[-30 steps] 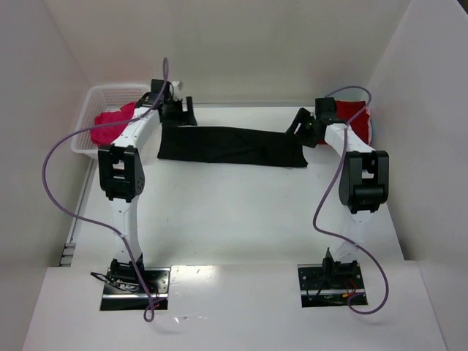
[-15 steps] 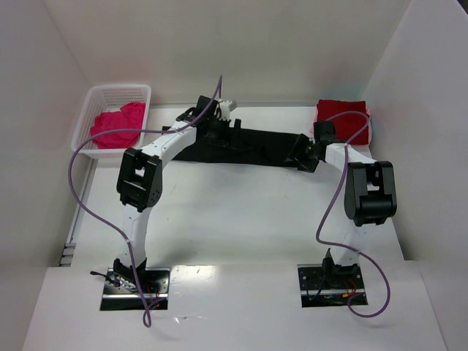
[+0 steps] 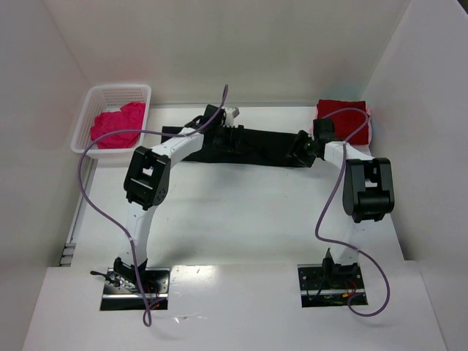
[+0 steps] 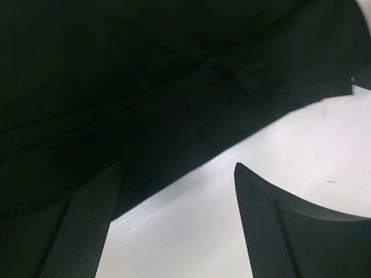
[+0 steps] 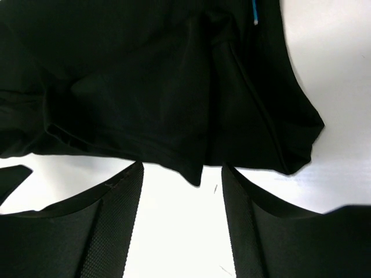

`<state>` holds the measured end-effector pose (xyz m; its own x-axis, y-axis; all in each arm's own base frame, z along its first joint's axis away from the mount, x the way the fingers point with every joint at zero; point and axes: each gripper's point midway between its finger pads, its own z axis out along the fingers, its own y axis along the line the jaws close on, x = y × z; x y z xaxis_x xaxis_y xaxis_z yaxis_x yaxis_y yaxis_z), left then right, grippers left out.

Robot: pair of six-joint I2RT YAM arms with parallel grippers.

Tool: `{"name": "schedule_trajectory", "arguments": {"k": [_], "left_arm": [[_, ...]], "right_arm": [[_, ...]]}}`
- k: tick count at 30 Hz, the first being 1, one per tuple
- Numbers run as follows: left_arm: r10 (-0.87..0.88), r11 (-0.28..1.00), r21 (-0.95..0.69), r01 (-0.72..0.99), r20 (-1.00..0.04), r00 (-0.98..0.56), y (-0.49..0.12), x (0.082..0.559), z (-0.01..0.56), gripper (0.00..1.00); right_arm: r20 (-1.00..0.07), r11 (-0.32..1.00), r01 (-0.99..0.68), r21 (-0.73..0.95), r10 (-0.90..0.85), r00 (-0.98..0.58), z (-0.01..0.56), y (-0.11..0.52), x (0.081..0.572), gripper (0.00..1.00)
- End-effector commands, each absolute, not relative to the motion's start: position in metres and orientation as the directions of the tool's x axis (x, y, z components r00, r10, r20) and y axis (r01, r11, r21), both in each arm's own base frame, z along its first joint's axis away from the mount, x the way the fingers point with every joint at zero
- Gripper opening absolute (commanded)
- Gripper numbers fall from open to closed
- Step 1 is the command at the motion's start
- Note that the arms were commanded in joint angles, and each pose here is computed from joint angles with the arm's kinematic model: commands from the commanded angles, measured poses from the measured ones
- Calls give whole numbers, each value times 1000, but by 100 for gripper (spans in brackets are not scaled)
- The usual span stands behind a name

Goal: Fold and stack the t-shirts
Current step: Fold the other side of the tshirt into a rectangle

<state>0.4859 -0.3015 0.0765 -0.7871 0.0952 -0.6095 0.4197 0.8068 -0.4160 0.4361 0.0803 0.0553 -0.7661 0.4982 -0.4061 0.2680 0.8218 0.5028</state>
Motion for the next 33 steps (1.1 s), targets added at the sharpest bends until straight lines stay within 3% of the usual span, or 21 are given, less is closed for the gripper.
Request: {"name": "schedule_trajectory", "arguments": {"k": [1, 4, 14, 17, 22, 25, 33], "left_arm": [[47, 850, -392, 353, -611, -790, -282, 502, 63, 86], [30, 882, -360, 303, -600, -799, -268, 506, 58, 86], [15, 976, -163, 147, -619, -786, -219, 507, 56, 100], [16, 994, -78, 83, -623, -782, -197, 503, 61, 100], [10, 1000, 26, -8, -613, -790, -158, 489, 56, 100], [-30, 997, 34, -62, -596, -802, -142, 483, 47, 100], [-49, 994, 45, -104, -654, -755, -132, 495, 63, 100]], "right_arm": [[-433, 813, 224, 537, 494, -754, 63, 89, 456, 60], [-426, 806, 225, 547, 500, -754, 61, 91, 460, 59], [-411, 809, 229, 542, 492, -768, 49, 96, 465, 52], [-415, 809, 225, 543, 492, -765, 50, 96, 470, 46], [-410, 804, 232, 547, 500, -763, 49, 96, 473, 24], [-417, 804, 227, 550, 500, -759, 53, 96, 475, 15], [-452, 800, 211, 561, 510, -732, 70, 96, 491, 8]]}}
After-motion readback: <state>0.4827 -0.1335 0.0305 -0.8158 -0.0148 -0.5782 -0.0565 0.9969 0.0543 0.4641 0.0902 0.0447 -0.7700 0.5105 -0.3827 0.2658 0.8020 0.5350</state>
